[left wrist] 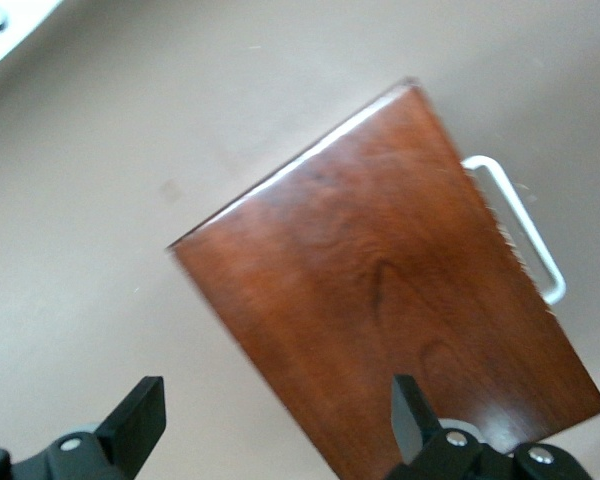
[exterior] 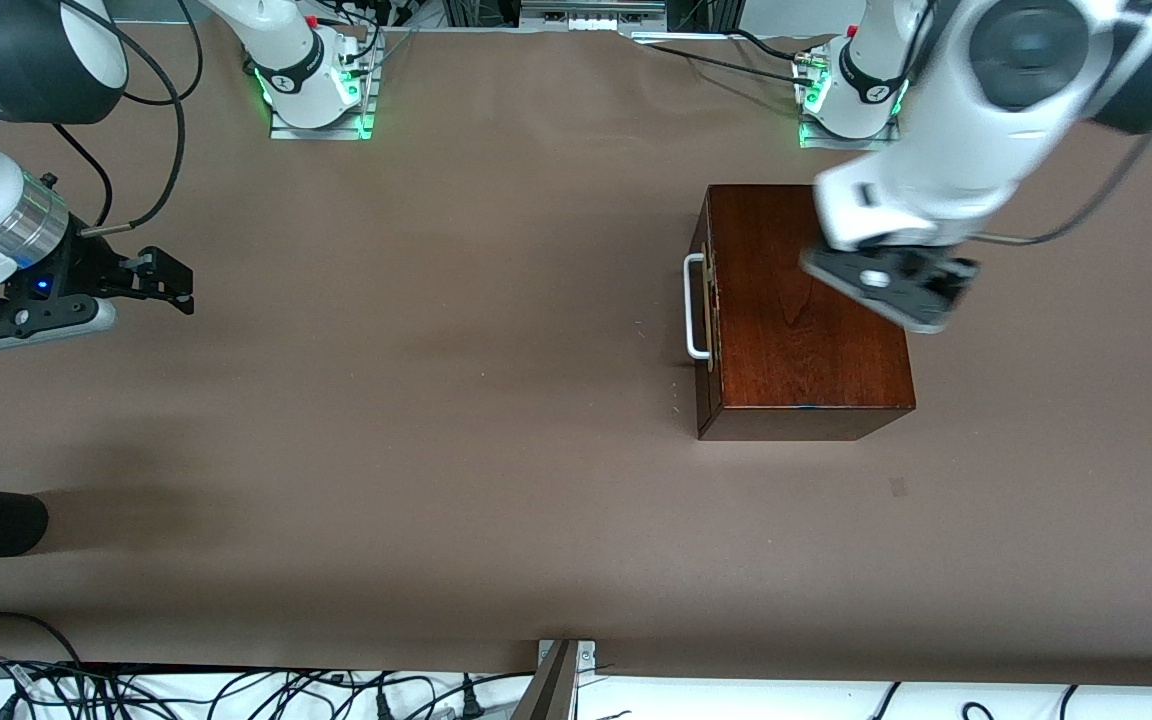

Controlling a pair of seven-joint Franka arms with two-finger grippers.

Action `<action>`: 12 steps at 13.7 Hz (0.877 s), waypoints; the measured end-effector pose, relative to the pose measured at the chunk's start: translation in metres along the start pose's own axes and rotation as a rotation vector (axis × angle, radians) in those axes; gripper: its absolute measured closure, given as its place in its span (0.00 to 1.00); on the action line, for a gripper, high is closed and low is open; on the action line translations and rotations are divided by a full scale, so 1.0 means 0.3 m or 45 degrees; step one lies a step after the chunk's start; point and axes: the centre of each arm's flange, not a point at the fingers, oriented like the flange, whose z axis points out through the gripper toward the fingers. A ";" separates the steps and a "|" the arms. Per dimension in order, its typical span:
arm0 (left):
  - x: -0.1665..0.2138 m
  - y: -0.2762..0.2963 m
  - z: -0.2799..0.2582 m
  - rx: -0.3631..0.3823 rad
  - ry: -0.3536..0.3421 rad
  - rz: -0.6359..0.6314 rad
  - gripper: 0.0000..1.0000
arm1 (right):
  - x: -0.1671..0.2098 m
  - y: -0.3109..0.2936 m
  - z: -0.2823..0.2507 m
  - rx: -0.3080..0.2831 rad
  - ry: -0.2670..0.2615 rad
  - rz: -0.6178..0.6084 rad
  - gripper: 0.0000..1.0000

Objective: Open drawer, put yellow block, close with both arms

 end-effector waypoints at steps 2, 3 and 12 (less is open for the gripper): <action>-0.075 -0.148 -0.048 -0.066 0.034 -0.230 0.00 | -0.005 -0.001 0.004 0.002 -0.017 0.000 0.00; -0.121 -0.213 -0.068 -0.116 0.047 -0.358 0.00 | -0.007 -0.002 0.006 0.003 -0.027 0.001 0.00; -0.333 -0.366 0.072 -0.245 0.099 -0.730 0.00 | -0.010 -0.002 0.008 0.004 -0.036 0.004 0.00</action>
